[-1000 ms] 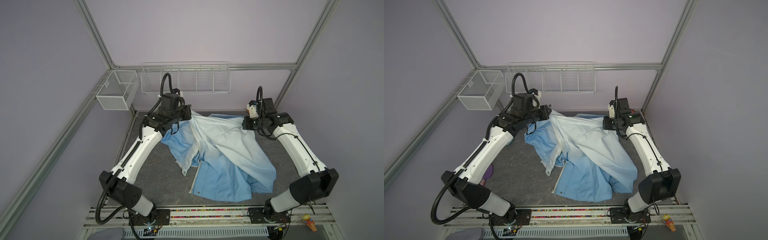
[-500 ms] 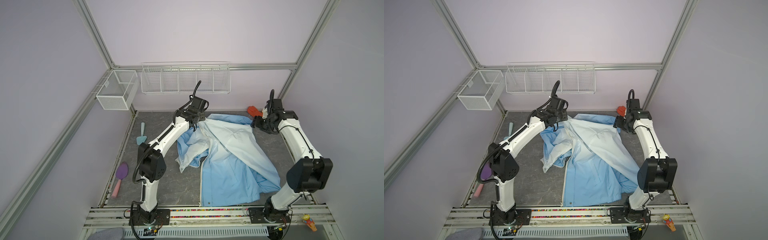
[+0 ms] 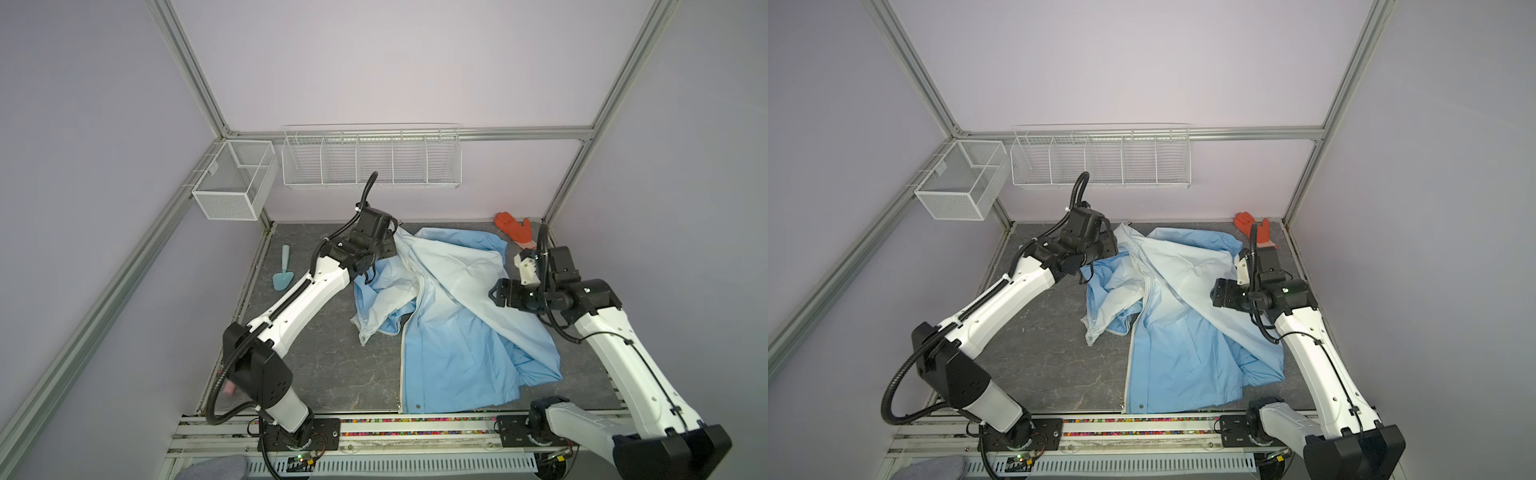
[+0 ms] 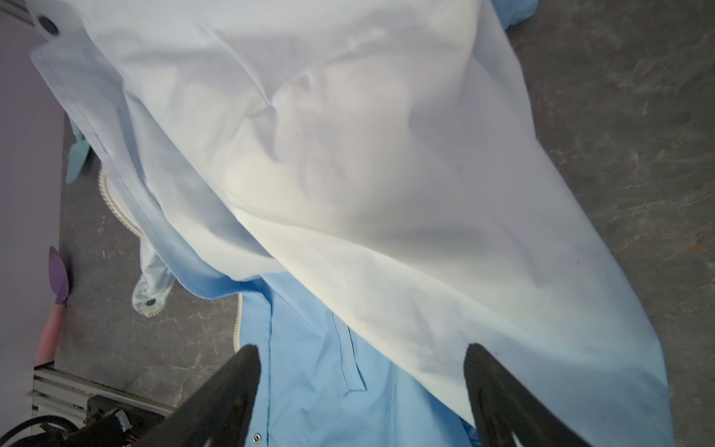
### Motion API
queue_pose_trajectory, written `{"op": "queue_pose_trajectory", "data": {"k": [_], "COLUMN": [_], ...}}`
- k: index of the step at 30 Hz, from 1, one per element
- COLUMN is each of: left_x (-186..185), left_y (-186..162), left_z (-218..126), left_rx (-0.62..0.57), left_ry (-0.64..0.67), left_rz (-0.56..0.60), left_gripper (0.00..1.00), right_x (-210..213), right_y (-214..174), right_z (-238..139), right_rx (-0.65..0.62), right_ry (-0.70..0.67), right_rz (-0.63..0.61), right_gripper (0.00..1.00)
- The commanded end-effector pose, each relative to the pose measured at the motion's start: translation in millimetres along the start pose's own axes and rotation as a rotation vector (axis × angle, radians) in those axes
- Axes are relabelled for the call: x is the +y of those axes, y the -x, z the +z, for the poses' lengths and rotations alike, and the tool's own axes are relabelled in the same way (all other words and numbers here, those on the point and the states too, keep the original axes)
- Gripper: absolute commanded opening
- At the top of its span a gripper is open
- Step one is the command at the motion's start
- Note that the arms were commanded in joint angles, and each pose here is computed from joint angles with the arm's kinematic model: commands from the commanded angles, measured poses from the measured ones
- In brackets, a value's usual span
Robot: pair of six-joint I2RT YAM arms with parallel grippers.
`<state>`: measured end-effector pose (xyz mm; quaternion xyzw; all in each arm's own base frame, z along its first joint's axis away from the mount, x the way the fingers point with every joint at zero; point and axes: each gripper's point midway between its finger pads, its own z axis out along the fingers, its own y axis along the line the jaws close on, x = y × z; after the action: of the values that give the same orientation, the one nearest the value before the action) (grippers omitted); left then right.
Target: Zip up the jacket
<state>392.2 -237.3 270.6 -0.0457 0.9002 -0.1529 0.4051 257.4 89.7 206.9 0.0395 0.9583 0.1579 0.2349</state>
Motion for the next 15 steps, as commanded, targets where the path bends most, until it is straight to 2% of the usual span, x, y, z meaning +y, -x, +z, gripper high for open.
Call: {"op": "queue_pose_trajectory", "data": {"k": [1, 5, 7, 12, 15], "left_x": [-12, -38, -46, -62, -68], "left_y": [-38, -50, -54, -55, -50], "left_z": [19, 39, 54, 91, 108], "left_rx": [0.105, 0.146, 0.173, 0.238, 0.236], "left_ry": [-0.125, -0.257, -0.28, -0.342, -0.371], "left_rz": [-0.048, -0.047, -0.05, -0.091, -0.103], "left_gripper": [0.65, 0.65, 0.65, 0.63, 0.59], "right_x": [-13, -17, -22, -35, -36], "right_y": [-41, -62, -70, -66, -61], "right_z": [18, 46, 60, 91, 110], "right_rx": [0.102, 0.151, 0.17, 0.183, 0.204], "right_ry": [-0.042, -0.046, -0.077, -0.153, -0.168], "right_rz": [0.037, 0.059, 0.053, 0.044, 0.037], "right_gripper": [0.84, 0.82, 0.83, 0.82, 0.68]}}
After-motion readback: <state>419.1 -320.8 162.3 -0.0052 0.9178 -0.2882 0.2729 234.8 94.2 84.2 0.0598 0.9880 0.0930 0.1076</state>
